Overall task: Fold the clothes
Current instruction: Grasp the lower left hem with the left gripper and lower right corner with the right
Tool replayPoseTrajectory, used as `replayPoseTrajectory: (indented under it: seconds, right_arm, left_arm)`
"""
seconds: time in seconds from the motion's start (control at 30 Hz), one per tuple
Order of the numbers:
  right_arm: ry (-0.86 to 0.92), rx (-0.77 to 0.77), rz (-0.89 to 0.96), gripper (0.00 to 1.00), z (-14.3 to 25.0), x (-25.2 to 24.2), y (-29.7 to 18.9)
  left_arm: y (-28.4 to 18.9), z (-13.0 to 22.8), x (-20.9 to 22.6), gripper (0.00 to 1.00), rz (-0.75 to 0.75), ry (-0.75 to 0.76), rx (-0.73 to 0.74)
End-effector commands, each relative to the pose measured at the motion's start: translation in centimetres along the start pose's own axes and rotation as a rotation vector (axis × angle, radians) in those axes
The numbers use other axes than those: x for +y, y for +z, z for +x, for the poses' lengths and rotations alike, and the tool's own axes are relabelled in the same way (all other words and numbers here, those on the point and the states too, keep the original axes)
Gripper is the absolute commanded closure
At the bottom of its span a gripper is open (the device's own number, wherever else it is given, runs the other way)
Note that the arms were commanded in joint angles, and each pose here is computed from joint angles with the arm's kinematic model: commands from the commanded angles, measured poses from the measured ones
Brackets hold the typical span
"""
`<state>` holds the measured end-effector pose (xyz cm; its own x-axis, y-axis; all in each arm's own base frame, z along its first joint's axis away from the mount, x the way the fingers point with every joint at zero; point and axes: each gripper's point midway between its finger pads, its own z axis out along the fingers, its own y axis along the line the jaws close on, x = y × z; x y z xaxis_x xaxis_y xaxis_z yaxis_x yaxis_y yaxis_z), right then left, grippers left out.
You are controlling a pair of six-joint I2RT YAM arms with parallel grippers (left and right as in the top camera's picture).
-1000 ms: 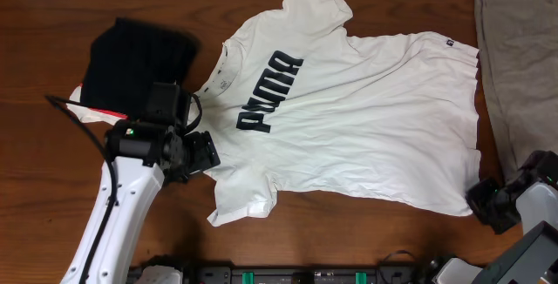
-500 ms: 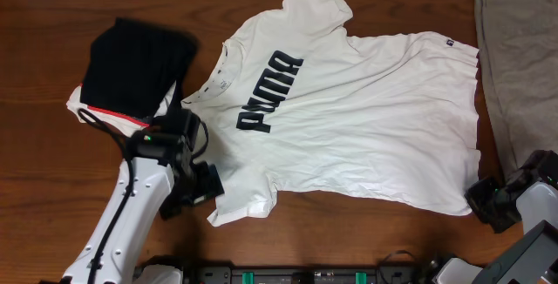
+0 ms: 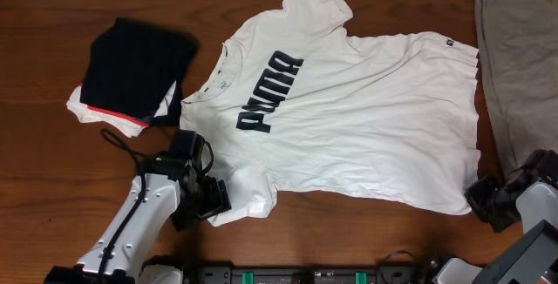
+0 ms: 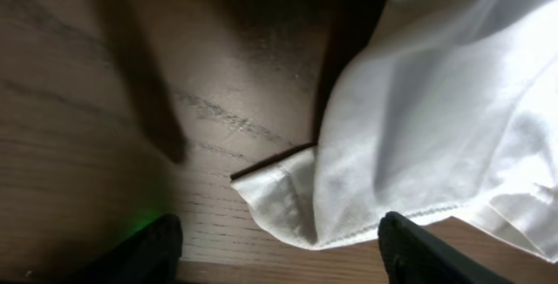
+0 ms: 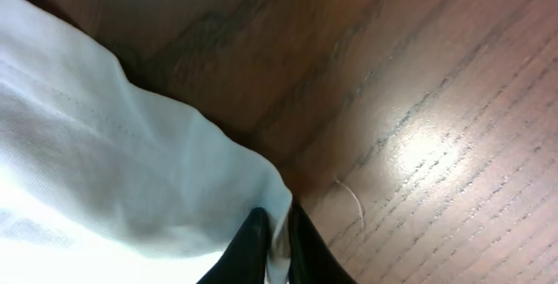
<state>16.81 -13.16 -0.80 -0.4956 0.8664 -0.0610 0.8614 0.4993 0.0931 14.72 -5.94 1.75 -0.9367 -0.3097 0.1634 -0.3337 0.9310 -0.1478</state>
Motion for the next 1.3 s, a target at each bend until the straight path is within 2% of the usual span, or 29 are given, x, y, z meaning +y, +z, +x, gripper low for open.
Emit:
replayPoseTrajectory:
  seconds: [0.0,0.1,0.53,0.7,0.83,0.9,0.93,1.0,1.03,1.27]
  right_arm:
    - [-0.019,0.083,0.0,0.9,2.3,0.1,1.6]
    - [-0.021,0.084,0.0,0.9,2.3,0.1,1.6]
    - [-0.021,0.085,0.0,0.9,2.3,0.1,1.6]
    - [-0.021,0.085,-0.001,0.89,2.3,0.1,1.6]
    - [-0.021,0.085,-0.001,0.91,2.3,0.1,1.6]
    - [-0.021,0.085,-0.001,0.93,2.3,0.1,1.6]
    - [-0.021,0.085,0.0,0.97,2.3,0.1,1.6]
    - [-0.021,0.087,0.001,0.99,2.4,0.1,1.6]
    - [-0.021,0.088,0.0,0.99,2.4,0.1,1.6]
    - [-0.023,0.11,0.0,0.99,2.0,0.5,0.4]
  left_arm:
    - [0.2,0.3,-0.1,0.27,0.011,0.008,0.015]
    - [0.2,0.3,0.0,0.31,0.01,0.003,0.015]
    - [0.4,-0.5,-0.3,0.31,0.024,-0.151,-0.013]
    - [1.8,-0.1,0.2,0.32,0.013,-0.219,0.004]
    - [3.2,0.3,0.6,0.36,0.009,-0.247,0.026]
    - [3.4,0.5,0.3,0.43,0.022,-0.248,0.045]
    - [3.5,0.5,0.3,0.53,0.02,-0.249,0.048]
    - [3.5,0.5,0.3,0.86,0.021,-0.249,0.046]
    - [3.5,0.5,0.3,0.94,0.021,-0.248,0.046]
    - [3.1,1.0,-0.7,0.94,0.071,-0.179,0.082]
